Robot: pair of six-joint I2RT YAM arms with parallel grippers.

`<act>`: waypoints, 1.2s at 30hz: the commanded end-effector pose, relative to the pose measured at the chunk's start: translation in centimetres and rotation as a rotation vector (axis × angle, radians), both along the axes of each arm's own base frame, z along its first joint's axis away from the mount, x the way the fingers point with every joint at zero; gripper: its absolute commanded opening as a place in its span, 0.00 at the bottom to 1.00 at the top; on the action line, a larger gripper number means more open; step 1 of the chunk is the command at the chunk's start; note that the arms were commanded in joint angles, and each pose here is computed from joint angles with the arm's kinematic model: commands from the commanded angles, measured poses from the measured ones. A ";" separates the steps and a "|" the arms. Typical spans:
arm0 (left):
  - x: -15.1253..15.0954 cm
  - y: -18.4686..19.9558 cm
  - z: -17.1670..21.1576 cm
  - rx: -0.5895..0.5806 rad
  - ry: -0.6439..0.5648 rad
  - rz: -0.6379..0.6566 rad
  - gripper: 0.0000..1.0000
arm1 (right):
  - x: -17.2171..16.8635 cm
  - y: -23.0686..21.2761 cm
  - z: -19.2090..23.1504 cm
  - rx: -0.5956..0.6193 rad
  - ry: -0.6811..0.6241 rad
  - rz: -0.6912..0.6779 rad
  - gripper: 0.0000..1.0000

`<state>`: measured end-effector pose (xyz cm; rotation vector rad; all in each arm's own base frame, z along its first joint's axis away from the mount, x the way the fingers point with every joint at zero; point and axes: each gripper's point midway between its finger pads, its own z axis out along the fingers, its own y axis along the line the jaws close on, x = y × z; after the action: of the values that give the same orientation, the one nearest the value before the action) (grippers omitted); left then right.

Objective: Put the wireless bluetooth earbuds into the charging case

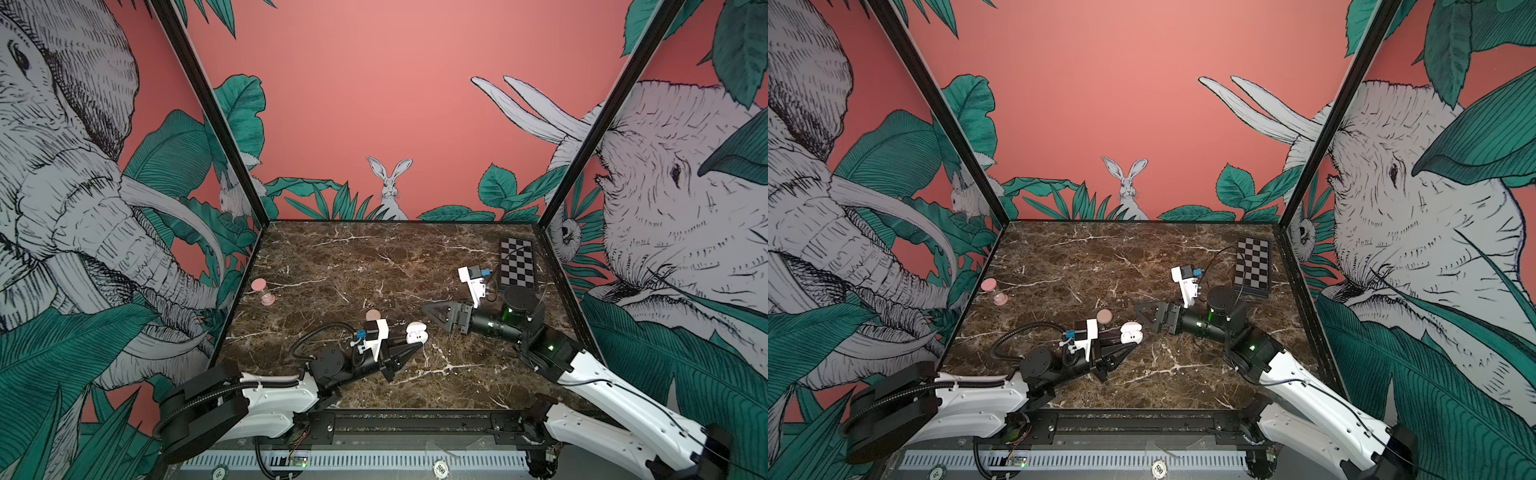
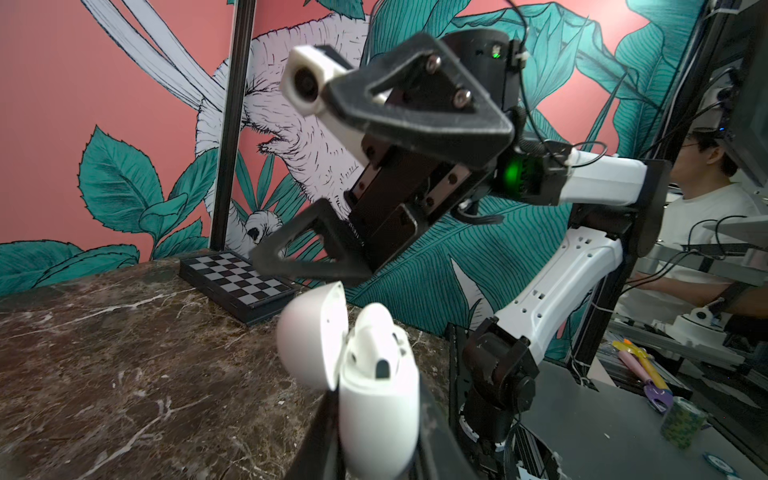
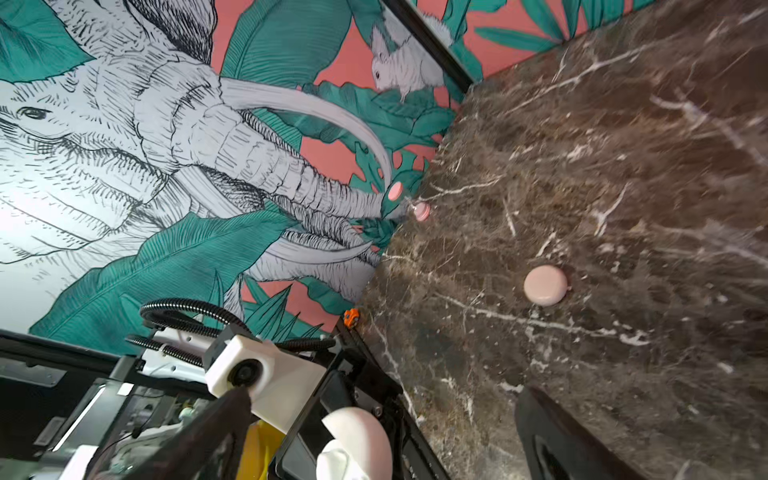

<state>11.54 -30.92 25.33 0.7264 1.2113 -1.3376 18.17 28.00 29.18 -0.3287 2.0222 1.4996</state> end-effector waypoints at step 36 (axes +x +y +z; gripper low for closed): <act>2.6 0.2 -0.7 -0.027 0.208 0.014 0.00 | -5.6 -4.7 10.0 0.095 -0.278 0.062 0.97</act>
<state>13.96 -30.95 24.26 0.5900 1.3598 -1.4271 11.37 26.19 38.76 -0.5684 1.7183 1.8205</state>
